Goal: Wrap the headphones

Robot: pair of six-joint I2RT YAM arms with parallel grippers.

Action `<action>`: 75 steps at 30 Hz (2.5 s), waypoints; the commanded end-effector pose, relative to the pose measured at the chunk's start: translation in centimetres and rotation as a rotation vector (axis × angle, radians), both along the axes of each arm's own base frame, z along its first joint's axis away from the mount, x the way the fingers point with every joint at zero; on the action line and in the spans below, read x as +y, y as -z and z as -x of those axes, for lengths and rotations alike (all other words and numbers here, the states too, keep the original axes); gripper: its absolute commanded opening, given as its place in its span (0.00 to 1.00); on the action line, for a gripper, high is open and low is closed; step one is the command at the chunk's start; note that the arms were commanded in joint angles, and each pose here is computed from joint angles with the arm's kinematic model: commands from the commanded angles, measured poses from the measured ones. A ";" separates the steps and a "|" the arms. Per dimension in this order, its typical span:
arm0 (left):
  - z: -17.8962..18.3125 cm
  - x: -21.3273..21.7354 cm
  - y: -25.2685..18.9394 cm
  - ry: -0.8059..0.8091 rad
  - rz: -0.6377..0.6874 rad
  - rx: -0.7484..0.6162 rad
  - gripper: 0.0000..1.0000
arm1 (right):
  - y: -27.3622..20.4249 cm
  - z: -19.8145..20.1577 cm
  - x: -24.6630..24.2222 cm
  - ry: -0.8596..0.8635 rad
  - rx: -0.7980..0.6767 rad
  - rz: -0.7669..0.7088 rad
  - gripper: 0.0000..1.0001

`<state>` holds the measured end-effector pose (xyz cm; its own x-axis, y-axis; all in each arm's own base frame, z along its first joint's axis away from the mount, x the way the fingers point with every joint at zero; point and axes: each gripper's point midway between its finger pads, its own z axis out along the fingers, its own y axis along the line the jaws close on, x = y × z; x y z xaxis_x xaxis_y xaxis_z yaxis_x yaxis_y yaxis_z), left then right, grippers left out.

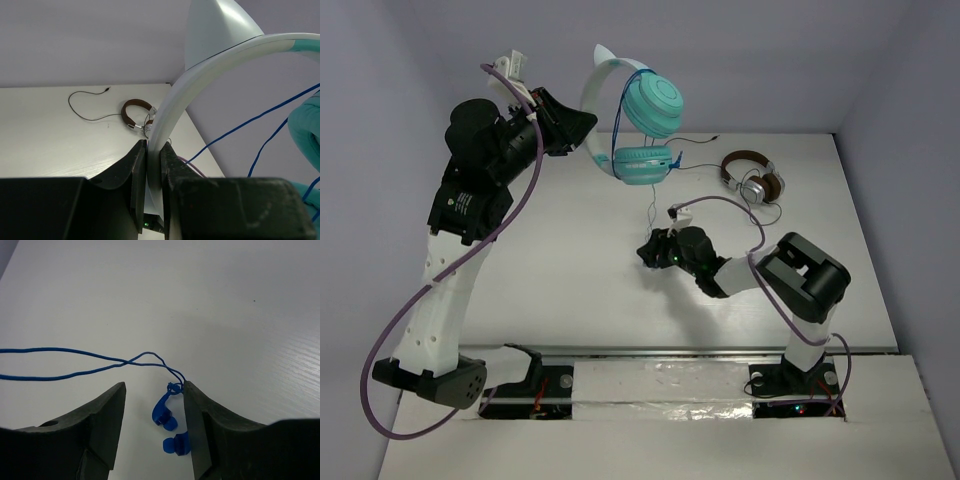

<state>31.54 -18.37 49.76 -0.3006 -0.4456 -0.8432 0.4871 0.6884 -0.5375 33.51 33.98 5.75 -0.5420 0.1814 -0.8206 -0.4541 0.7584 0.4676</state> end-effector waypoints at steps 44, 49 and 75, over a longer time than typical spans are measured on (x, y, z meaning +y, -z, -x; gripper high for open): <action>2.3 1.2 -5.2 -0.021 0.064 -0.154 0.00 | -1.0 -2.1 2.2 0.032 -0.038 -0.104 0.11; 1.2 1.8 -4.8 -0.076 0.065 -0.146 0.00 | -1.0 -1.3 2.3 0.012 -0.021 -0.140 0.00; -14.9 9.8 11.4 -0.767 -0.219 0.099 0.00 | -6.9 21.6 6.5 -0.307 0.012 0.214 0.00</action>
<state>45.65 -10.66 36.52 -0.2065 -0.3720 -0.9050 -0.1366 0.9268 -0.3498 12.26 40.87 9.88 -0.6119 -0.1200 -0.7818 -0.6467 0.6449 0.4072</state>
